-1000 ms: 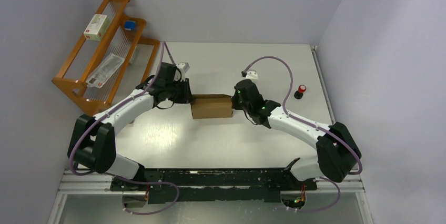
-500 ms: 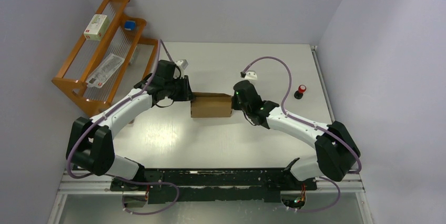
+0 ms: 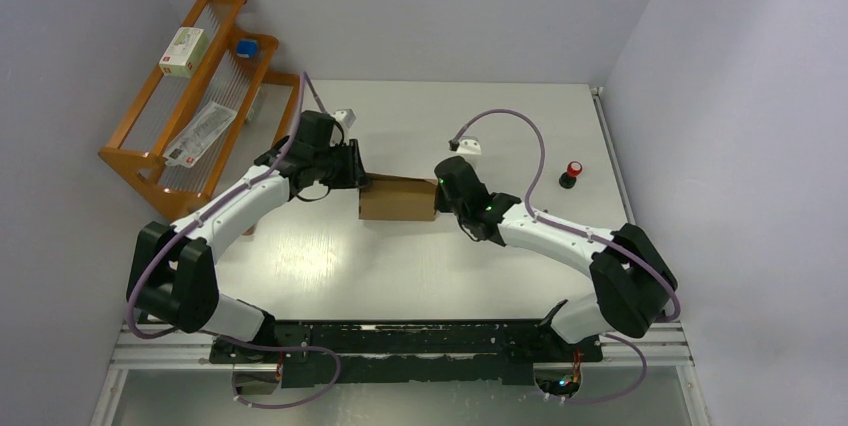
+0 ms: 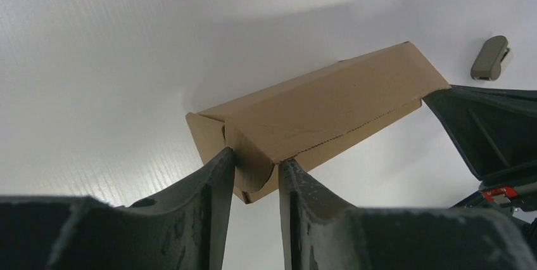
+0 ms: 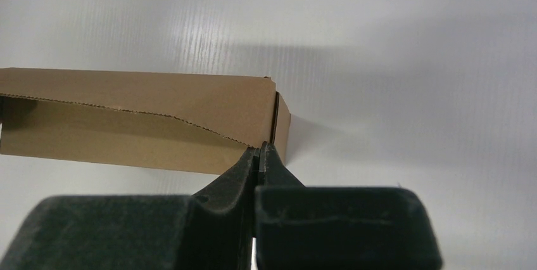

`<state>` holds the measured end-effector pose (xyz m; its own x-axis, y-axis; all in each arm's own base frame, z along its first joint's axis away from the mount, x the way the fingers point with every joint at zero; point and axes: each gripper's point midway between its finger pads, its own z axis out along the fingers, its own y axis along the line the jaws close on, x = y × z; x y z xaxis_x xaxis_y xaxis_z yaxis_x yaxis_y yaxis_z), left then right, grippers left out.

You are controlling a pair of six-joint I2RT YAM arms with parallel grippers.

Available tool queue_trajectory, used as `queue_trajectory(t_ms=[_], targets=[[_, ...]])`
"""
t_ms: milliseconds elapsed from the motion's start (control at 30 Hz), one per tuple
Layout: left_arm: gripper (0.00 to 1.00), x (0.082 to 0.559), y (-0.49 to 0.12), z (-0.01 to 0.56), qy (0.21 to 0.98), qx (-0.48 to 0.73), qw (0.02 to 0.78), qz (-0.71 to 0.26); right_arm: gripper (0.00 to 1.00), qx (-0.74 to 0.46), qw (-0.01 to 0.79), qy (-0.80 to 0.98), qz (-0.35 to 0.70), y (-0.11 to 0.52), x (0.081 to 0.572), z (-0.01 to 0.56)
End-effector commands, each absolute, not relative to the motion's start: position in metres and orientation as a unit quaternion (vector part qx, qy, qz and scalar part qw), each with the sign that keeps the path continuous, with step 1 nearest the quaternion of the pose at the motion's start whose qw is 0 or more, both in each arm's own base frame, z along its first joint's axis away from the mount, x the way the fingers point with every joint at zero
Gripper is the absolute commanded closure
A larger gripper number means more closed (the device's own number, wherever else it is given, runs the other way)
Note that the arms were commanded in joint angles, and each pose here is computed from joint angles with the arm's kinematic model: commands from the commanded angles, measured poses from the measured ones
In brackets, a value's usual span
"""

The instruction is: Fold the paper box

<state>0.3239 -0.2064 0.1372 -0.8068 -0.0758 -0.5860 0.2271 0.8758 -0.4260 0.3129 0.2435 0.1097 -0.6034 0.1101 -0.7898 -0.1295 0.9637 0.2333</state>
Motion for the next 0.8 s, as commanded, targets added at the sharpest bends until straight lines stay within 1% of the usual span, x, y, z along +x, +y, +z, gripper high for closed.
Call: queue_trajectory(t_ms=[0, 267, 467, 767], targets=[[0.62, 0.336, -0.207, 0.144, 0.918, 0.049, 0.322, -0.229, 1.00, -0.028, 0.402, 0.909, 0.108, 0.243, 0.294, 0.080], [0.55, 0.323, -0.180, 0.127, 0.935, 0.075, 0.309, -0.160, 0.99, -0.027, 0.411, 0.905, 0.111, 0.244, 0.296, 0.089], [0.57, 0.323, -0.166, 0.131, 0.936, 0.090, 0.318, -0.122, 0.97, -0.027, 0.415, 0.903, 0.109, 0.243, 0.298, 0.095], [0.58, 0.331, -0.164, 0.138, 0.929, 0.129, 0.329, -0.106, 0.96, -0.033, 0.423, 0.899, 0.111, 0.245, 0.300, 0.107]])
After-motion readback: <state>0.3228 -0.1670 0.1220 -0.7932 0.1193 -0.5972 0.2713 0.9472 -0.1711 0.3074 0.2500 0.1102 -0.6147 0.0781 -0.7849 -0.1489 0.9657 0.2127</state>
